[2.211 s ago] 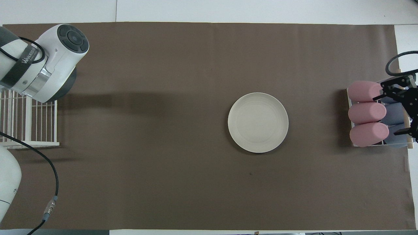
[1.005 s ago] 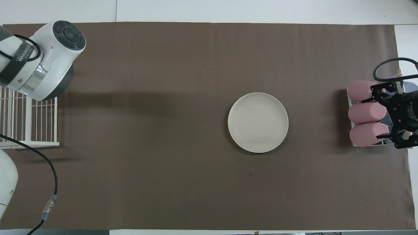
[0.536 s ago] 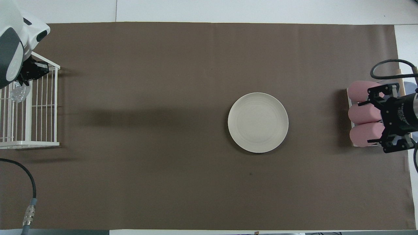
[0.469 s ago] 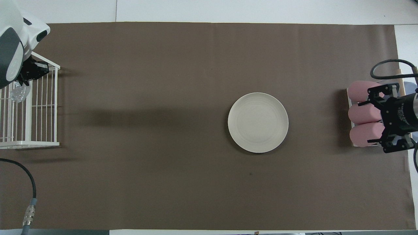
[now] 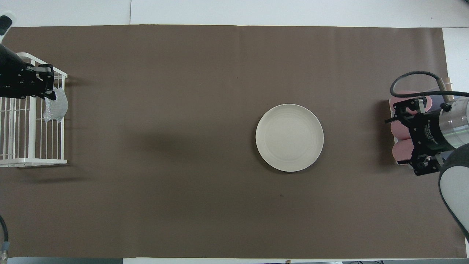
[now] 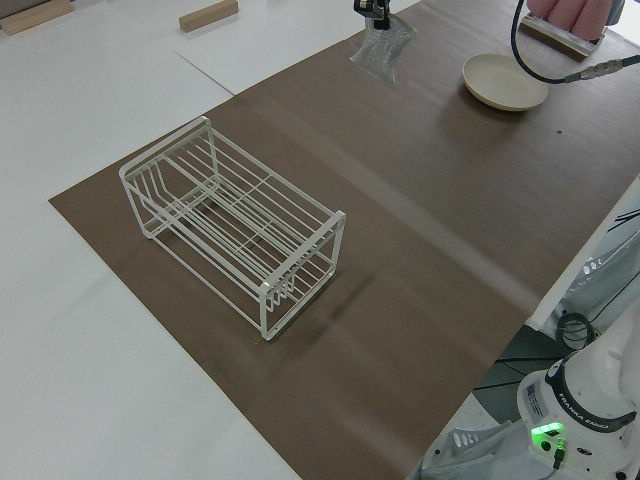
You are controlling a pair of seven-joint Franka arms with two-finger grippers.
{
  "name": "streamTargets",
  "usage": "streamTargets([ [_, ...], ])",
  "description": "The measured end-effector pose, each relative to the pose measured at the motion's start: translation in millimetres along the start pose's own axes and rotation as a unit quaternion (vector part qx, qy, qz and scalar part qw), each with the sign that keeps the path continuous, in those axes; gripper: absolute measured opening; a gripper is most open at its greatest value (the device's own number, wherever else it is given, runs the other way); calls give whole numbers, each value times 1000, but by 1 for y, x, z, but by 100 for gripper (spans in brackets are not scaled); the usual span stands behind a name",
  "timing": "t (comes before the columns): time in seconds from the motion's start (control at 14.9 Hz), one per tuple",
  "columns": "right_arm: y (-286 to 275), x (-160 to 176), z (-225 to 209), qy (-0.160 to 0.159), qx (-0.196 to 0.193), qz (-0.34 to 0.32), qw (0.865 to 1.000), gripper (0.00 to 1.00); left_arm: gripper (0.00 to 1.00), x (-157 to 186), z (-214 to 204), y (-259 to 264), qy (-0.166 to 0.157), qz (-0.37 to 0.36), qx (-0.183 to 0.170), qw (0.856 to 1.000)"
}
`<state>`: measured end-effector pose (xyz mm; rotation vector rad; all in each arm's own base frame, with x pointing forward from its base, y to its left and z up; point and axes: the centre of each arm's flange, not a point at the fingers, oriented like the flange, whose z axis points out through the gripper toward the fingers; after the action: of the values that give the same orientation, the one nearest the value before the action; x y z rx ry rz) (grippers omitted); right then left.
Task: Wipe plate with sponge
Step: 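Grasp the clear scrubber in the white rack with the left gripper, then carry the scrubber toward the plate while the right gripper reaches it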
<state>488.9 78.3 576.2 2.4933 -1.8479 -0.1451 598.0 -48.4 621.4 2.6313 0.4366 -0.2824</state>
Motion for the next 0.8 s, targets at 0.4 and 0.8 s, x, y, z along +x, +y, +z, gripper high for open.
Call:
streamTargets([
  [0.4,-5,-51,0,-13,5,-15,1000,100,5,-35,69,-1,-68,-41,-245,966],
  [0.8,-18,-115,-5,-26,36,-13,999,100,5,-87,177,-21,-114,-2,-388,915],
])
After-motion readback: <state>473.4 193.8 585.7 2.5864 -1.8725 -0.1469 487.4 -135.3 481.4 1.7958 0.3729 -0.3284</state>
